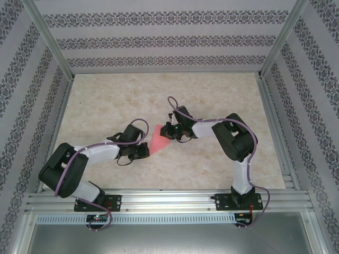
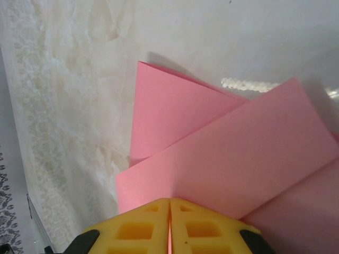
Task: Fold a paper plane with a square sheet of paper (pick it up from the middle)
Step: Fourth fold the wing at the center of the table.
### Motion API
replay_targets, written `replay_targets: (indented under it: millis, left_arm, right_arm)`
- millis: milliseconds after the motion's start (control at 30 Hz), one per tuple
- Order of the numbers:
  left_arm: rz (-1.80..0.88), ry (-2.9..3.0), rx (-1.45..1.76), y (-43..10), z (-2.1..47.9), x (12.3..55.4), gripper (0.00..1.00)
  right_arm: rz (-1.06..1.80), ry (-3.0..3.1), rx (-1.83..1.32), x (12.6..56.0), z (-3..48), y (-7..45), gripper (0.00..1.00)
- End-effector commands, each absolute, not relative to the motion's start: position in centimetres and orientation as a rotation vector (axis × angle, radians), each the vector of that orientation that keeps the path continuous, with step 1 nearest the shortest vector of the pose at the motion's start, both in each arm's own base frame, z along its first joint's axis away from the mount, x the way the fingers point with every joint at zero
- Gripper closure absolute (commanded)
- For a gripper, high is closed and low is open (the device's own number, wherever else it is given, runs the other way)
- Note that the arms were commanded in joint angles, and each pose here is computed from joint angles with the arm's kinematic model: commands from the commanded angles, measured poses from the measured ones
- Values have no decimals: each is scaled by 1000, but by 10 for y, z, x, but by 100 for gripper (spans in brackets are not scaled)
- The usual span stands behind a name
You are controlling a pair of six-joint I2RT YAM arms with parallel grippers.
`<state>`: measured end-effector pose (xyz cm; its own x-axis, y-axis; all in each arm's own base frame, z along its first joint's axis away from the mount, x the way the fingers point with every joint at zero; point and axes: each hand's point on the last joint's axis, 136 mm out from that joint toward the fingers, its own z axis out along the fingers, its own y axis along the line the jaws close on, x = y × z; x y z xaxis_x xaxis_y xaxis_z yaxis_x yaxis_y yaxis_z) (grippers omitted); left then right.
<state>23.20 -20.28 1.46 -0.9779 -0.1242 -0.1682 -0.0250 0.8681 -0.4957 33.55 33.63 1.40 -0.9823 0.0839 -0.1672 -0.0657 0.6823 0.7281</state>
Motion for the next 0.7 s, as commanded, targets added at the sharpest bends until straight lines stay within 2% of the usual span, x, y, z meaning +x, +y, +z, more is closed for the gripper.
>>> replay_targets:
  millis: [0, 400, 667]
  left_arm:
    - [-613, 3039, -173, -170, -15, 185, 92]
    - [-556, 3021, -194, -155, -1, 175, 92]
    - [-619, 2829, -187, -160, 52, 200, 89]
  right_arm:
    - [948, 2886, 85, 313, -47, 305, 90]
    - [942, 2884, 83, 314, -45, 304, 90]
    - [975, 2864, 11, 312, -35, 308, 89]
